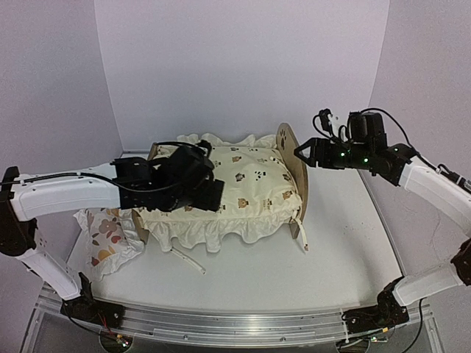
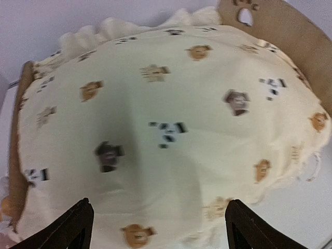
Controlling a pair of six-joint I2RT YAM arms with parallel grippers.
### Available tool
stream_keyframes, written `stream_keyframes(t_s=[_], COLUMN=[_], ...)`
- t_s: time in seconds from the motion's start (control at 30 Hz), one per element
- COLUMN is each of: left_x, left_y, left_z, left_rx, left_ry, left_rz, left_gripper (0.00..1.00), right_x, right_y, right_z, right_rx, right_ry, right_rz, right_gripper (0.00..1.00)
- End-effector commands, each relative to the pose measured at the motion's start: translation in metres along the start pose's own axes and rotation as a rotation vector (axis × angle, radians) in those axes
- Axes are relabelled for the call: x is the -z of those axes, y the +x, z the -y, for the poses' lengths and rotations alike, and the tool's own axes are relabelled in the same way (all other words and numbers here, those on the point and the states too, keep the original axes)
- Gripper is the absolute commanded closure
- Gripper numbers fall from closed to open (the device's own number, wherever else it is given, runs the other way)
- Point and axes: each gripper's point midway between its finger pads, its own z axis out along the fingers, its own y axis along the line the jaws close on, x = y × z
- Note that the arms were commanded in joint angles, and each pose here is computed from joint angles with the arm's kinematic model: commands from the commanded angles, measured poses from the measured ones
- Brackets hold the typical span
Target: Set up the pet bed
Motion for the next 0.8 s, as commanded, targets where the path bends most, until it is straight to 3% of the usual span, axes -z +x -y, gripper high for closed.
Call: stream_keyframes(t_s=[0.0, 0.17, 0.33, 0.6, 0.77], left_x=[0.014, 0.029, 0.032, -0.007, -0.035], left_y=[-0.005, -0.003, 0.012, 0.067, 0.105], left_z=[-0.106, -0.207, -0.268, -0.326, -0.333], left_rx=[0.088, 0.288, 0.328, 0.460, 0.537], left_ry=[-0.219, -0.369, -0.520, -0.596, -0.565], left_rz=[0.039, 0.107, 0.102, -0.086, -0.248], left_gripper=[0.10, 0.10, 0.08, 0.10, 0.15], right_x=[0.014, 0.015, 0.015, 0.008, 0.010], right_y=[0.011, 0.031, 0.036, 0.047, 0.045], right_z=[0.001, 0.015, 0.018, 0.022, 0.020], right_rx=[-0.037, -0.034, -0.020, 0.000, 0.015], right_ry=[-0.008, 0.038, 0.050, 0.054, 0.051], right_rz=[0.007, -0.014, -0.024, -0.068, -0.067], right_gripper=[0.31, 0.30, 0.27, 0.19, 0.15])
